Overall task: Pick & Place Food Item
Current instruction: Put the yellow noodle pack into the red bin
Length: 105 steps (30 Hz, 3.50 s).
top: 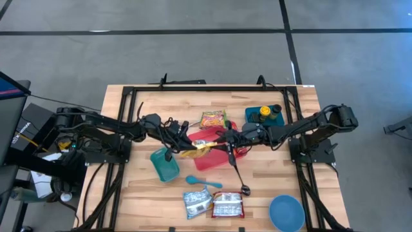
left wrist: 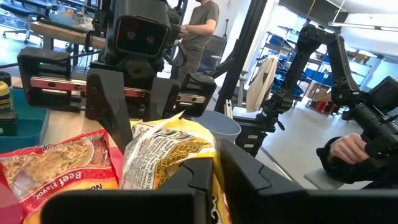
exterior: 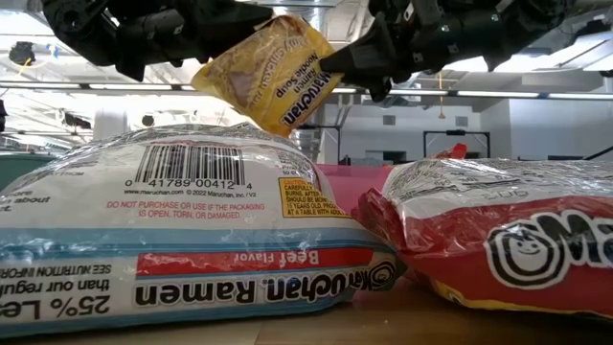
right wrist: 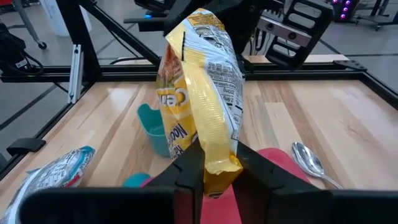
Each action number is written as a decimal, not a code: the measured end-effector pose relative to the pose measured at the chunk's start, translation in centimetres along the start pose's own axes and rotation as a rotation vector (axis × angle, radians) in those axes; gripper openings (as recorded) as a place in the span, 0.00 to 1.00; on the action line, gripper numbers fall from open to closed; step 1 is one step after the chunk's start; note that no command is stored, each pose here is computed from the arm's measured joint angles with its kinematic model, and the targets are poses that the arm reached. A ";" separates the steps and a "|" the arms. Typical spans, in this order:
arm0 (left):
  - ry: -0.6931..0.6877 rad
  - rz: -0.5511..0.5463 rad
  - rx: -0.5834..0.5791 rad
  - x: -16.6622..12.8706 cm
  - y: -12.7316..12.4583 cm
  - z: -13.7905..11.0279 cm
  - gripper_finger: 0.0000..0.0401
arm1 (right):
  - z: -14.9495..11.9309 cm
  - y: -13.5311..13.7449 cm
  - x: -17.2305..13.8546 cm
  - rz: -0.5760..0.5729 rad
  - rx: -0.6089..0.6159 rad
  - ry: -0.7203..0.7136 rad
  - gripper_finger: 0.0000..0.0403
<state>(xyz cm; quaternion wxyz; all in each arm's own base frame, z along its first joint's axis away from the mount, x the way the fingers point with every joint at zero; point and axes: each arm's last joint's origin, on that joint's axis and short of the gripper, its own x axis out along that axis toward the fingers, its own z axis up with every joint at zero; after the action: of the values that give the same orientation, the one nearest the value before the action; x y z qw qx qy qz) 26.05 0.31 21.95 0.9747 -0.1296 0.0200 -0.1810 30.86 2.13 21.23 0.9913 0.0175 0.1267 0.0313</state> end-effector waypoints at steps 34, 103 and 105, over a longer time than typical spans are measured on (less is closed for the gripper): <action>-0.034 0.096 0.032 -2.8 0.6 2.6 0.33 | -0.5 -0.1 -0.2 -0.036 0.049 0.070 0.00; -0.012 0.139 0.042 -4.1 0.0 2.6 0.28 | -4.5 5.2 -4.4 -0.724 0.644 0.164 0.01; -0.012 0.139 0.042 -4.1 0.0 2.6 0.28 | -4.5 5.3 -4.4 -0.714 0.650 0.174 0.02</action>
<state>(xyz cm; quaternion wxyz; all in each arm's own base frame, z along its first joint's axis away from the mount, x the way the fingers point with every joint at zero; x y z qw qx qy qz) 22.47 2.38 24.47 0.9875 -0.1084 0.0194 -0.1126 25.20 7.20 18.15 0.8692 0.2786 0.2103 -0.3502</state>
